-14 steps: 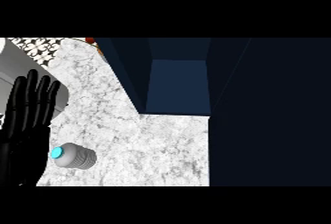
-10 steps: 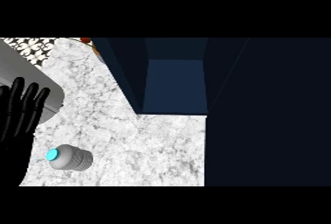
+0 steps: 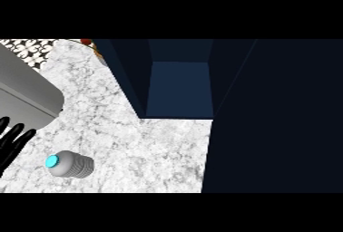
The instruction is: Pick up the bottled water, place it into the cabinet and close the cabinet
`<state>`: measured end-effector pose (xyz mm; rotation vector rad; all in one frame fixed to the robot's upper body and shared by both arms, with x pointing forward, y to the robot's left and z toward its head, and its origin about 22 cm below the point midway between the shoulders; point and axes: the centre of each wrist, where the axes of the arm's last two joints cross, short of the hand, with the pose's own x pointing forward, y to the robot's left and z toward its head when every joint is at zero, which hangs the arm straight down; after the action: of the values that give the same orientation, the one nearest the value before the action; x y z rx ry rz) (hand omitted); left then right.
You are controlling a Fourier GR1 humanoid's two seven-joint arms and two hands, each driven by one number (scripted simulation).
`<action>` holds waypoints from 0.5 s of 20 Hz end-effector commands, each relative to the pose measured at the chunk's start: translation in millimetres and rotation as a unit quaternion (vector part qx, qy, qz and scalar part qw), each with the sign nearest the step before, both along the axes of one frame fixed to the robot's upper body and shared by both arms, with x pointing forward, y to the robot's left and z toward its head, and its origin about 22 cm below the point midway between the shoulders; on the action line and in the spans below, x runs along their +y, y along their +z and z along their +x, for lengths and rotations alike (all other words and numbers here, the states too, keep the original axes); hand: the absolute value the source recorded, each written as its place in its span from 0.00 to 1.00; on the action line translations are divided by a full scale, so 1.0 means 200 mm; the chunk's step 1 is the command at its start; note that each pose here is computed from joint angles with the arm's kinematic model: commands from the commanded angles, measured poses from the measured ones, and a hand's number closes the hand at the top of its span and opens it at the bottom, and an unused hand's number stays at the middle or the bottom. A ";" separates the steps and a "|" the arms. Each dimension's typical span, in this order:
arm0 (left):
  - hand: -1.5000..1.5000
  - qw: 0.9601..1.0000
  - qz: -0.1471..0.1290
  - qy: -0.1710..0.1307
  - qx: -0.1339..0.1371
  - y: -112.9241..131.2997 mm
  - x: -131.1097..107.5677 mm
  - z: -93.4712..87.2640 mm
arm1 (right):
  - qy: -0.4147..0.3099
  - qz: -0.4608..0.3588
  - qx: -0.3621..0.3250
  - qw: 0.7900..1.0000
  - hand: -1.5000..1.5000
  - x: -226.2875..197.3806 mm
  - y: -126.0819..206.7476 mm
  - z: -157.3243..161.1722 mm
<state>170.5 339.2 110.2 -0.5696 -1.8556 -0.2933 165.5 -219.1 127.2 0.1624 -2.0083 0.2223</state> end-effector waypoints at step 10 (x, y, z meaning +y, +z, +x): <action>0.00 0.999 -0.002 -0.027 0.044 0.10 0.57 -0.23 | 0.021 0.003 0.016 1.000 0.00 0.06 0.25 -0.22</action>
<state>134.7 428.9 129.4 -0.6336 -1.7741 -0.2942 133.3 -204.9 158.8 0.2020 -1.9884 0.2330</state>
